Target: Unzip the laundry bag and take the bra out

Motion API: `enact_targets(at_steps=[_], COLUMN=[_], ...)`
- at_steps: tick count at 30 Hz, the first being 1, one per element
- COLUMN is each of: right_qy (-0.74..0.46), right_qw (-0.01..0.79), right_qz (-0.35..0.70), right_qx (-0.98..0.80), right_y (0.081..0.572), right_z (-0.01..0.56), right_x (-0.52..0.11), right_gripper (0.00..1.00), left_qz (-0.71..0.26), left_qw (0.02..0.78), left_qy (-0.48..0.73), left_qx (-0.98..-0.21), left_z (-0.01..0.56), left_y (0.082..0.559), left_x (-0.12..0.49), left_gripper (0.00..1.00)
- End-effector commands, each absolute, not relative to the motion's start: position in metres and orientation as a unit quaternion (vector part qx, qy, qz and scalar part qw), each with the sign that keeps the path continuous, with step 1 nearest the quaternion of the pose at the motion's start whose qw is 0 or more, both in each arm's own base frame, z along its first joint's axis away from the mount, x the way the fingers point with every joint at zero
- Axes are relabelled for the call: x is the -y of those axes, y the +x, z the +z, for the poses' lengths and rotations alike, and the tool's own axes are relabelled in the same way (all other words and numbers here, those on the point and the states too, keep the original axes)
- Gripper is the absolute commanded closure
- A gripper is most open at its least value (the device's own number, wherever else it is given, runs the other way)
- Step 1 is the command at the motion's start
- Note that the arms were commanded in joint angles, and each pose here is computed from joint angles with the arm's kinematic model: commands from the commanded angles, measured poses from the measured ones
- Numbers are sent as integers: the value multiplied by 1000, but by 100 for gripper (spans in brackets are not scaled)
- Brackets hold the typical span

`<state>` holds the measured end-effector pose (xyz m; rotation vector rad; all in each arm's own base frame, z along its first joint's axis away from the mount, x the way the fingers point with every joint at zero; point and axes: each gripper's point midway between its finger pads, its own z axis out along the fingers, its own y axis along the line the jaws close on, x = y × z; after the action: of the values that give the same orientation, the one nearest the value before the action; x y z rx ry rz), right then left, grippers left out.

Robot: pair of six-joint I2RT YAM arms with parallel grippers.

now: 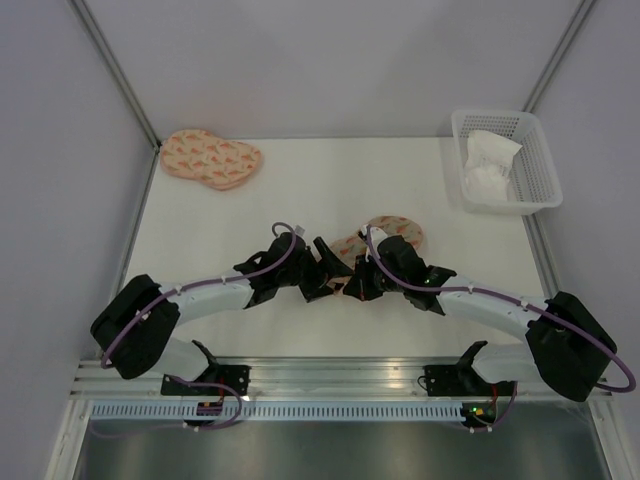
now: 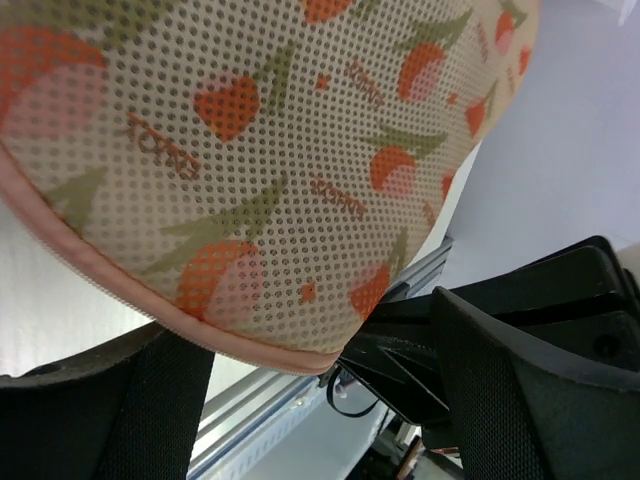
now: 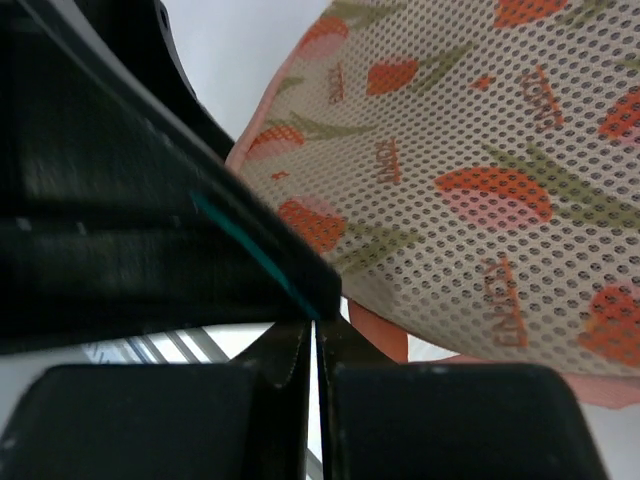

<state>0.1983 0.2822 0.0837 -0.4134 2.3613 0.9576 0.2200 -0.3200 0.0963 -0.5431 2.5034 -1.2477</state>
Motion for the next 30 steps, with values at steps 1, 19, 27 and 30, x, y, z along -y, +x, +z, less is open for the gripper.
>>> enact_targets(at_steps=[1, 19, 27, 30], right_qy=[-158, -147, -175, -186], right_qw=[304, 331, 325, 313], right_qz=[396, 397, 429, 430], right_qx=[-852, -843, -824, -826], right_y=[206, 210, 194, 188], right_z=[107, 115, 126, 122], right_x=[-299, -294, -296, -295], right_gripper=[100, 100, 100, 100], left_qz=[-483, -459, -432, -435], left_qw=[108, 176, 206, 227], left_qy=[-214, -326, -368, -374], left_qx=[-842, -808, -797, -787], left_z=[126, 124, 105, 109], left_y=[208, 200, 229, 241], left_x=[348, 301, 307, 308], left_gripper=[13, 8, 8, 8])
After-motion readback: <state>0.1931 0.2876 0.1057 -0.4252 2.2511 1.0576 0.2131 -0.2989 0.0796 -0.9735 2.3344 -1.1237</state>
